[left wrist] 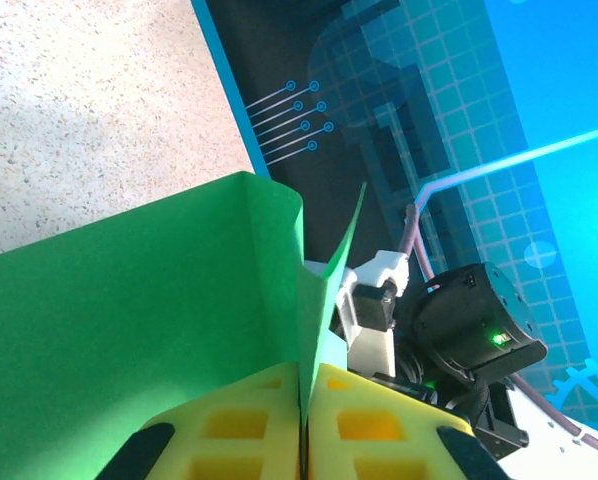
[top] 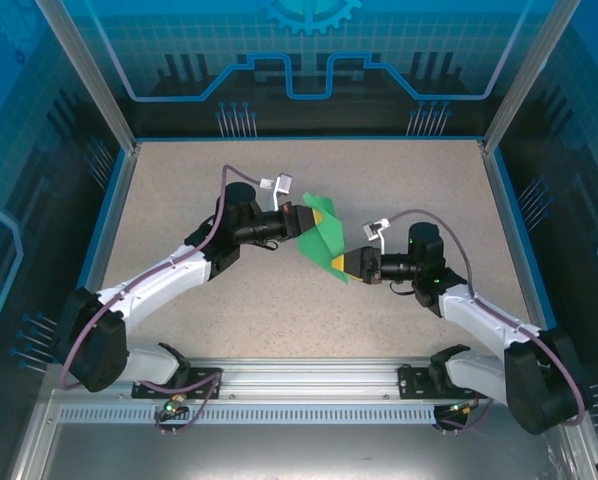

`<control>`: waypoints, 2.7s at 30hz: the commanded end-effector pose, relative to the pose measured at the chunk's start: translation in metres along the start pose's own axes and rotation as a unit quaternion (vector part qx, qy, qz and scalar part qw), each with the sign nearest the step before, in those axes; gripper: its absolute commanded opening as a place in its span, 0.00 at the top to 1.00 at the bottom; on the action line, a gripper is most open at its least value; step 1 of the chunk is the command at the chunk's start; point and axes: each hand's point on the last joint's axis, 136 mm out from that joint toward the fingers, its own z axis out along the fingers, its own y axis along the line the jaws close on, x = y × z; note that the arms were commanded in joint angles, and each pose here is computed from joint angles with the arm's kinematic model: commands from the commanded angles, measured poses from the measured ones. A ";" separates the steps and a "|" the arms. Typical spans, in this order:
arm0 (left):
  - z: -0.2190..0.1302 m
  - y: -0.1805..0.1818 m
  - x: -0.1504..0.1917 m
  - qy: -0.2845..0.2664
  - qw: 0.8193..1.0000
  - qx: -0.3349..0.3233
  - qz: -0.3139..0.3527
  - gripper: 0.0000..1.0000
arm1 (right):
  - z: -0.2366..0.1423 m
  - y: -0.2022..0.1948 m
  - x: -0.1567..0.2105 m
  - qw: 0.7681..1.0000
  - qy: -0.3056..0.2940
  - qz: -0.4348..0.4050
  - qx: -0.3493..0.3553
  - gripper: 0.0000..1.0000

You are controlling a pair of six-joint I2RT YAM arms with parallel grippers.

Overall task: Fold a paper plane with a square sheet of paper (fold left side to right side)
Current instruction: Turn over the paper at the center of the table.

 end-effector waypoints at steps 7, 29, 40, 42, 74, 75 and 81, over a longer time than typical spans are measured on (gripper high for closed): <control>-0.005 -0.029 -0.002 0.000 0.999 0.046 0.001 0.91 | 0.008 0.041 -0.022 0.998 -0.019 -0.030 -0.044 0.30; -0.041 0.006 0.010 -0.005 0.996 -0.072 0.042 0.36 | -0.029 -0.009 0.002 0.971 0.011 -0.100 0.215 0.87; -0.124 0.024 0.012 -0.083 0.966 -0.221 0.107 0.27 | -0.076 -0.064 -0.004 0.715 0.132 -0.267 0.632 0.93; -0.133 0.025 0.013 -0.095 0.963 -0.229 0.110 0.27 | -0.072 -0.065 -0.009 0.652 0.150 -0.298 0.681 0.93; -0.132 0.065 0.042 -0.070 0.964 -0.255 0.039 0.21 | 0.037 -0.122 0.084 0.642 0.384 -0.261 0.611 0.40; -0.128 0.072 0.046 -0.064 0.965 -0.253 0.030 0.21 | 0.036 -0.115 0.083 0.658 0.374 -0.257 0.601 0.37; -0.090 0.105 0.073 -0.024 0.976 -0.212 -0.039 0.22 | 0.019 -0.080 0.063 0.745 0.296 -0.232 0.550 0.25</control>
